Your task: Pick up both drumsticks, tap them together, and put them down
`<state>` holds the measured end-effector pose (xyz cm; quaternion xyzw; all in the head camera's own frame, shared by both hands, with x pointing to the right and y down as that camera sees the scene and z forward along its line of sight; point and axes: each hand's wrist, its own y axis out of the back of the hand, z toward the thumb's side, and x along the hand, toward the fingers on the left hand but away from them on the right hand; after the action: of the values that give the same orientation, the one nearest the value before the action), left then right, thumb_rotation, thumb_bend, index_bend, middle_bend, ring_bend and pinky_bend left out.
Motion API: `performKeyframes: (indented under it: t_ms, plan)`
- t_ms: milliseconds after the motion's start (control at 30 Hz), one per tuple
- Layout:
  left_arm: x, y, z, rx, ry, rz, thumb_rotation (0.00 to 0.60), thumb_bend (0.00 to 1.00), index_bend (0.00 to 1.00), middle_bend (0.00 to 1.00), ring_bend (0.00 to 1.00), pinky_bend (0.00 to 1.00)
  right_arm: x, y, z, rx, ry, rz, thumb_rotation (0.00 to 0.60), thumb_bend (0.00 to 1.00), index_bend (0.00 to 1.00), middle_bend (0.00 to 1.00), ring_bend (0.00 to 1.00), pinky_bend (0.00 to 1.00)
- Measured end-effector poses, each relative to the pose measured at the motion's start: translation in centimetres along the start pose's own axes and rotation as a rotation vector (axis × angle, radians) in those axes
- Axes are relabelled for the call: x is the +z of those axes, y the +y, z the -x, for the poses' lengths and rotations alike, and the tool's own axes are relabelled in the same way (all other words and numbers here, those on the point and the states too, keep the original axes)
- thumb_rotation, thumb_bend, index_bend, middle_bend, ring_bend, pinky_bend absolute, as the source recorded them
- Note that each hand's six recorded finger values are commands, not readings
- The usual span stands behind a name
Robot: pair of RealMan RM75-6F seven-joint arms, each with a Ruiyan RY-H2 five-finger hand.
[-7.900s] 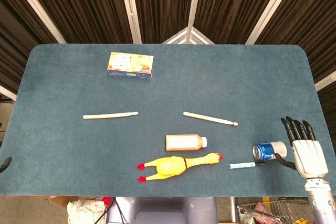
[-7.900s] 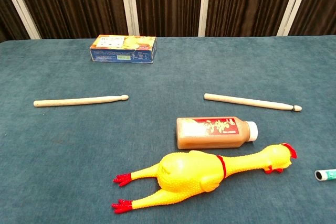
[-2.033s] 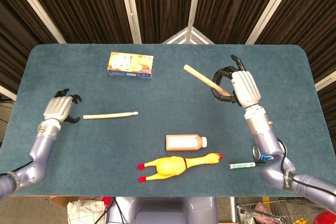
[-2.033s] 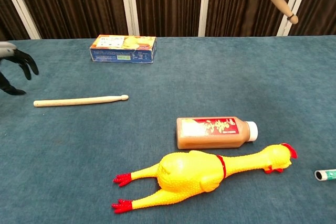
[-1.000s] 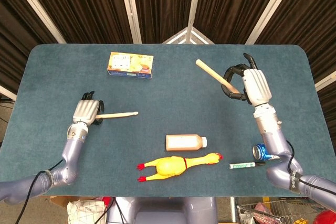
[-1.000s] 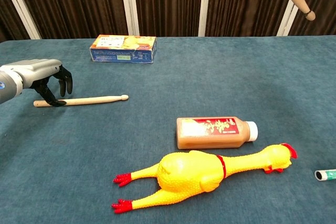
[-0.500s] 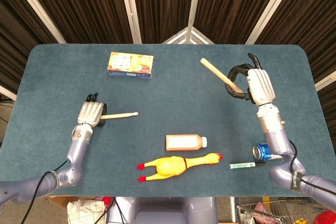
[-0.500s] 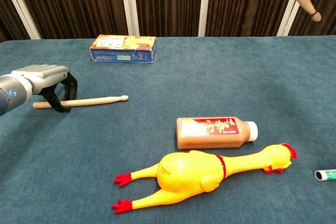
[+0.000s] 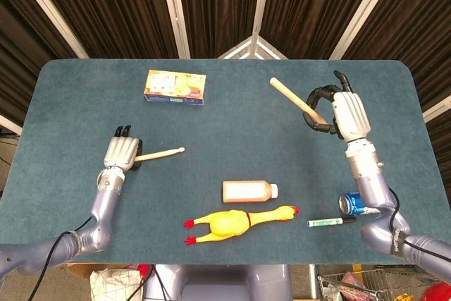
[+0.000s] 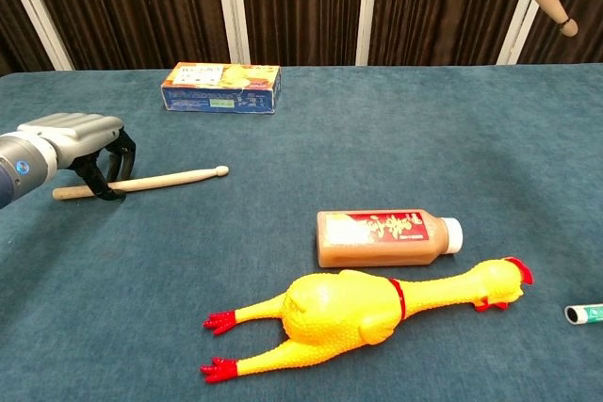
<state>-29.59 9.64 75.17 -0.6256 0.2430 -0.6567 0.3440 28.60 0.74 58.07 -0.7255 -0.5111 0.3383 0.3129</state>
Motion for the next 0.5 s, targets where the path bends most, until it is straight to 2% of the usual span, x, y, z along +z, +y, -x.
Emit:
performKeyframes:
  t_ms: [233, 500]
  plan:
    - [0.42, 0.1, 0.03, 0.017, 0.022, -0.059, 0.6, 0.41, 0.56, 0.55, 0.05, 0.0, -0.09, 0.5, -0.22, -0.009, 0.0, -0.01, 0.6, 0.46, 0.65, 0.61, 0.39, 0.06]
    - [0.3, 0.25, 0.13, 0.027, 0.047, -0.097, 0.6, 0.4, 0.52, 0.52, 0.05, 0.0, -0.05, 0.78, -0.48, -0.011, -0.001, -0.013, 0.6, 0.46, 0.65, 0.61, 0.39, 0.06]
